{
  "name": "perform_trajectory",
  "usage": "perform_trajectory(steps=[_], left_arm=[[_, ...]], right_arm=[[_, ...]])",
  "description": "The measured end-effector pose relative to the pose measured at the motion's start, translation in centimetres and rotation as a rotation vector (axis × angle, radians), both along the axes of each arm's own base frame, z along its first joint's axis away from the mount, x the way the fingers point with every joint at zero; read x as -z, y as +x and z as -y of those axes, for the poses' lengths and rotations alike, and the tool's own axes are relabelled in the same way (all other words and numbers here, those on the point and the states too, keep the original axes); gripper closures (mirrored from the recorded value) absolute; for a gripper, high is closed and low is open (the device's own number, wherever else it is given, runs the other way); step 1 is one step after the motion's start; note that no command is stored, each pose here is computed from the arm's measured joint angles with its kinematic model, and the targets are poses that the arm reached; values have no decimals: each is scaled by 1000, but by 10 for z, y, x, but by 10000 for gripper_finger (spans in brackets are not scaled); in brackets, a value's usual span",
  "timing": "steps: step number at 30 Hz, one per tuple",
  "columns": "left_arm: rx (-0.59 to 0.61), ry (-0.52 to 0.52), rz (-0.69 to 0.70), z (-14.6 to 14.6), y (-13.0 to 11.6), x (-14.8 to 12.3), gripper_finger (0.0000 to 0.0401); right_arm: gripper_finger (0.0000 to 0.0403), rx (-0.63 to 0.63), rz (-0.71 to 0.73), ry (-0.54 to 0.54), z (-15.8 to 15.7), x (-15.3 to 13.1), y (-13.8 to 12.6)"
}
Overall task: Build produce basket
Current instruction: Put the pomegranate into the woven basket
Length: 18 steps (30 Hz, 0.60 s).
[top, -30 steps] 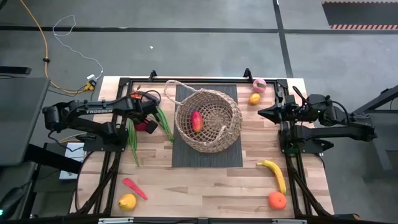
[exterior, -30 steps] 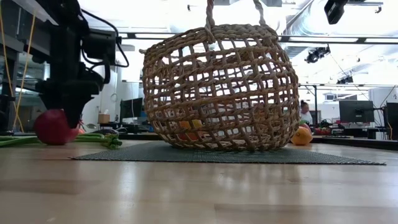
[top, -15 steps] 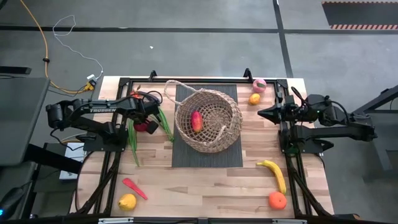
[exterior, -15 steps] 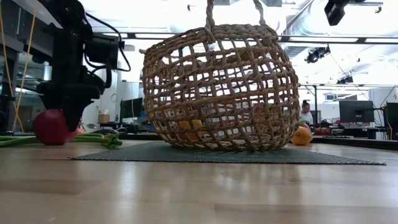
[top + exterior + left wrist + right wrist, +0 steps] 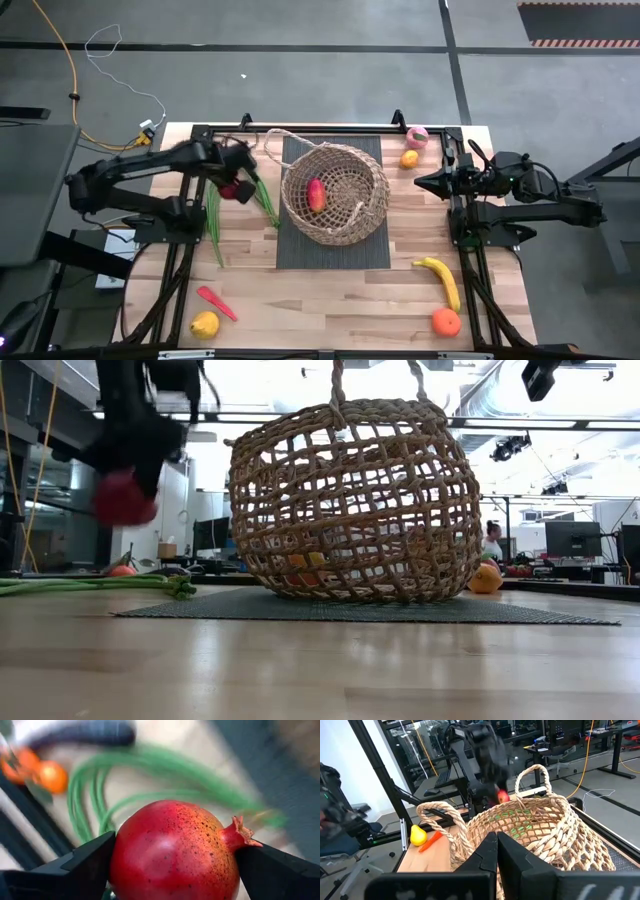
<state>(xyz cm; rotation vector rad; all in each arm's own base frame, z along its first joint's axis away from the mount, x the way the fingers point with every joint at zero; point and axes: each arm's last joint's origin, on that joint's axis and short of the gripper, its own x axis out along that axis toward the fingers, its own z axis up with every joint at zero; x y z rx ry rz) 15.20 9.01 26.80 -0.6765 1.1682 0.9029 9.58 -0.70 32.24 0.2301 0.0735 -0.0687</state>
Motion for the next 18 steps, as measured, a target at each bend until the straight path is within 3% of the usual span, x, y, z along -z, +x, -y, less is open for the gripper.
perform_trajectory(steps=[5, 10, 14, 18], left_arm=[[-21, 216, 321, 9, -18, -71, 53], [34, 461, 782, 29, -41, -123, 54], [145, 599, 1034, 43, -52, -141, 54], [234, 620, 1171, 49, -45, -130, 54]], right_arm=[[403, 0, 0, 0, 0, 0, 0], [403, 0, 0, 0, 0, 0, 0], [403, 0, 7, -1, 0, -1, 0], [403, 0, 13, -1, 0, -1, 0]])
